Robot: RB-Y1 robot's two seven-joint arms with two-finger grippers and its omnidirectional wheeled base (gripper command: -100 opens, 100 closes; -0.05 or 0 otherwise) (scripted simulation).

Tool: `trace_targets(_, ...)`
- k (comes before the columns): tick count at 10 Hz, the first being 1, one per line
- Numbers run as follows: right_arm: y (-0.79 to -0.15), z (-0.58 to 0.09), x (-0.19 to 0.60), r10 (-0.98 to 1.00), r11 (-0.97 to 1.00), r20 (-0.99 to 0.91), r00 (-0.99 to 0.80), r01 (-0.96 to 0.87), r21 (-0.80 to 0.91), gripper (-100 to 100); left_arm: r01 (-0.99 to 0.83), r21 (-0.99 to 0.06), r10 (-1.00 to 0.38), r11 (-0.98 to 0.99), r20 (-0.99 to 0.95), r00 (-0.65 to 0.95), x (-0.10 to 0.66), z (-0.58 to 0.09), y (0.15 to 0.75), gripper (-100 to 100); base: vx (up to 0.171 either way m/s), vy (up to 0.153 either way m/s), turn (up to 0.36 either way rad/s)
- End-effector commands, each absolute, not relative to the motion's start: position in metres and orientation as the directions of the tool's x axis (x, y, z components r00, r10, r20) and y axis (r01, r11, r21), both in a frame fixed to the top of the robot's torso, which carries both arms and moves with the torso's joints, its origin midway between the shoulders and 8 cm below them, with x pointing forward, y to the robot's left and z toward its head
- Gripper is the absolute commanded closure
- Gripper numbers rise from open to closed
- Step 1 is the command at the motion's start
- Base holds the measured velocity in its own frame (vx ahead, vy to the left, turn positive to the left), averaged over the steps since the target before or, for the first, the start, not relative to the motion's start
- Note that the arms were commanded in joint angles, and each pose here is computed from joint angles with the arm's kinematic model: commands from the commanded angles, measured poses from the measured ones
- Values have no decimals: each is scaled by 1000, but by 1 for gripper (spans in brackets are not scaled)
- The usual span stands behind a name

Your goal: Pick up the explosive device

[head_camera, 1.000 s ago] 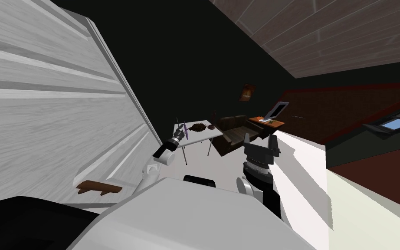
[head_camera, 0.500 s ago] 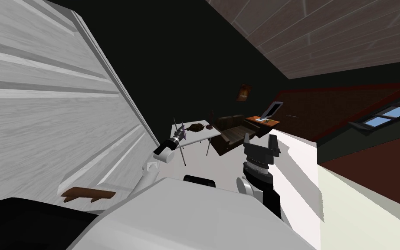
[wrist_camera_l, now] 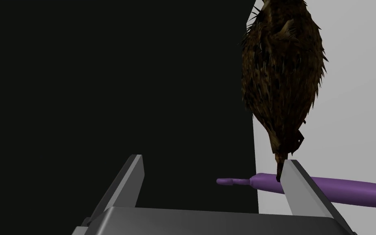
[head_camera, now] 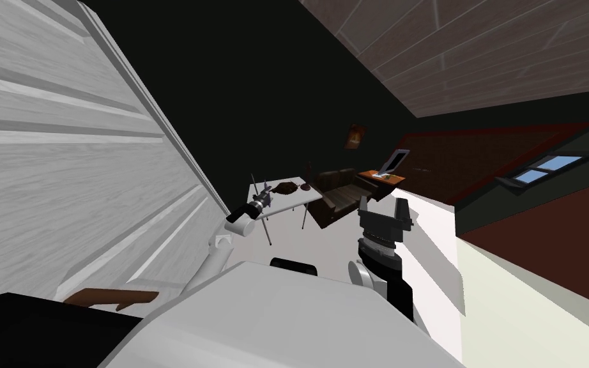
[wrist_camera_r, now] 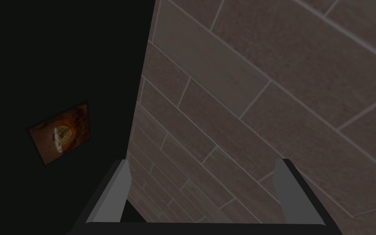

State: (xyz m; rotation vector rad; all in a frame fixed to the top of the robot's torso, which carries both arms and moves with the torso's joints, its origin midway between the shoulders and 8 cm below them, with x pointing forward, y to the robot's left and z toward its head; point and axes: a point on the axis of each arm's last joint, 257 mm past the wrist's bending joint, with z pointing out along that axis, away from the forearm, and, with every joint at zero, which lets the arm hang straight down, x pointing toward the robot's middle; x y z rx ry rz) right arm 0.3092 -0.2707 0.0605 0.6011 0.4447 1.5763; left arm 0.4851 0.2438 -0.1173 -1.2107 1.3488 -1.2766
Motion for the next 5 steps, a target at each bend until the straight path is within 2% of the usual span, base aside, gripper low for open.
trace_targets(1,-271,61,309,993,-97,114,-34,-787,609,0,-122,-993,-992,-2,17,-122,486,-130,247,-100,21,-31,-34)
trace_targets(5,-271,61,309,993,-97,114,-34,-787,609,0,-198,-980,-993,10,13,-115,487,-146,255,-100,23,-18,-26)
